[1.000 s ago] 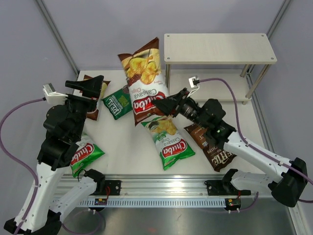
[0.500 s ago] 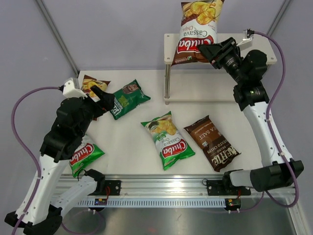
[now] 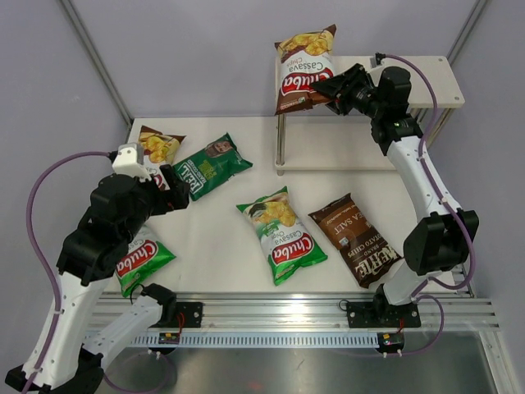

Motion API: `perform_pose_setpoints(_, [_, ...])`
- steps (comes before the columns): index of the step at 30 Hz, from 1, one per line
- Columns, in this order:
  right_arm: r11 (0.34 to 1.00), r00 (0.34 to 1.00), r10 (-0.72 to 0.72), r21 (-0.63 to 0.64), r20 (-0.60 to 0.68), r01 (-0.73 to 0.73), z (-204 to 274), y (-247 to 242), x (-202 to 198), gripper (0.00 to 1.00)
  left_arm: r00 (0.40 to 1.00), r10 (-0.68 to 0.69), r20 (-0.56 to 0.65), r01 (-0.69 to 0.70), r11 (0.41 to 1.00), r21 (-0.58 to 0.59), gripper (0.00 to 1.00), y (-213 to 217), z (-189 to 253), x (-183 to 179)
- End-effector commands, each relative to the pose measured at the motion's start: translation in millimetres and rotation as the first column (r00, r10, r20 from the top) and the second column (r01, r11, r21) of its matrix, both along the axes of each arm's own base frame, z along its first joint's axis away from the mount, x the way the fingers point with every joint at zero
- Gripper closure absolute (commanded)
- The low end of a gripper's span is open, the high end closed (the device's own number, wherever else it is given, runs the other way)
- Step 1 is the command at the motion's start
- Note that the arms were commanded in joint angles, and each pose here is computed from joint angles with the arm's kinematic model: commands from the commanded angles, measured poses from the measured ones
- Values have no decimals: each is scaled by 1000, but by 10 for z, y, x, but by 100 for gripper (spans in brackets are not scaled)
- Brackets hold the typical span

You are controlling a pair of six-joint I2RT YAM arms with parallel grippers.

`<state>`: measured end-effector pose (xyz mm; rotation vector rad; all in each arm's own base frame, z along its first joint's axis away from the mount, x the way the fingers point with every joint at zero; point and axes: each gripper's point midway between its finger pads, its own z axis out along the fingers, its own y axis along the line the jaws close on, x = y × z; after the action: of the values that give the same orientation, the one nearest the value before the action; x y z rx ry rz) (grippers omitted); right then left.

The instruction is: Place and organize the chips bags onto the shelf

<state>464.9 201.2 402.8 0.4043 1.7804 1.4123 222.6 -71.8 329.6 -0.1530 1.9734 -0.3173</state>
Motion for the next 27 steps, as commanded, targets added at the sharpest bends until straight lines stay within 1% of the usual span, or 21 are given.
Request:
perform_pose_setpoints(1, [999, 998, 36, 37, 56, -38, 398, 31, -103, 68, 1000, -4, 11, 3, 999, 51, 1, 66, -44, -20])
perform_pose_setpoints(5, [999, 1000, -19, 35, 22, 18, 338, -32, -20, 65, 1000, 9, 8, -10, 998, 62, 1, 95, -91, -17])
perform_pose_setpoints(6, [999, 1000, -19, 31, 1, 19, 277, -26, 16, 64, 1000, 8, 9, -9, 998, 63, 1, 95, -100, -15])
perform_pose_setpoints(8, [999, 1000, -1, 33, 7, 1, 332, -9, 47, 64, 1000, 7, 5, -7, 998, 69, 1, 92, -125, -4])
perform_pose_setpoints(9, [1000, 1000, 7, 28, -23, -6, 217, 15, 137, 64, 1000, 6, 4, -6, 997, 71, 1, 92, -134, -1])
perform_pose_setpoints(11, [1000, 999, 20, 24, -32, -20, 225, 20, 176, 64, 1000, 5, -2, -5, 997, 75, 1, 93, -162, -3])
perform_pose_setpoints(15, [1000, 998, -7, 15, -56, 8, 95, -9, 220, 59, 1000, 12, -2, -11, 996, 88, 1, 119, -192, -7])
perform_pose_setpoints(16, [999, 998, -34, 11, -54, 35, 95, -43, 233, 58, 1000, 20, -1, -20, 995, 95, 1, 140, -201, -5])
perform_pose_setpoints(18, [999, 998, -40, 6, -51, 41, 97, -57, 202, 53, 1000, 29, -3, -28, 994, 104, 1, 159, -215, 2])
perform_pose_setpoints(19, [999, 998, -40, 2, -51, 40, 96, -58, 199, 46, 1000, 28, -4, -27, 994, 107, 1, 156, -221, 7])
perform_pose_setpoints(20, [999, 997, -42, -5, -62, 41, 59, -64, 216, 43, 1000, 30, -1, -30, 994, 107, 1, 158, -221, 21])
perform_pose_setpoints(21, [999, 997, -42, -27, -62, 40, 69, -67, 199, 38, 1000, 30, -2, -29, 994, 109, 1, 156, -227, 27])
perform_pose_setpoints(24, [993, 996, -79, -87, -43, 75, 106, -144, 152, 31, 999, 32, -17, -30, 993, 116, 1, 141, -284, 67])
perform_pose_setpoints(25, [988, 992, -117, -109, -37, 112, 108, -201, 170, 30, 999, 33, -21, -30, 992, 119, 1, 142, -306, 75])
perform_pose_setpoints(27, [976, 989, -145, -169, -23, 139, 111, -279, 129, 29, 999, 30, -30, -26, 992, 125, 1, 132, -335, 96])
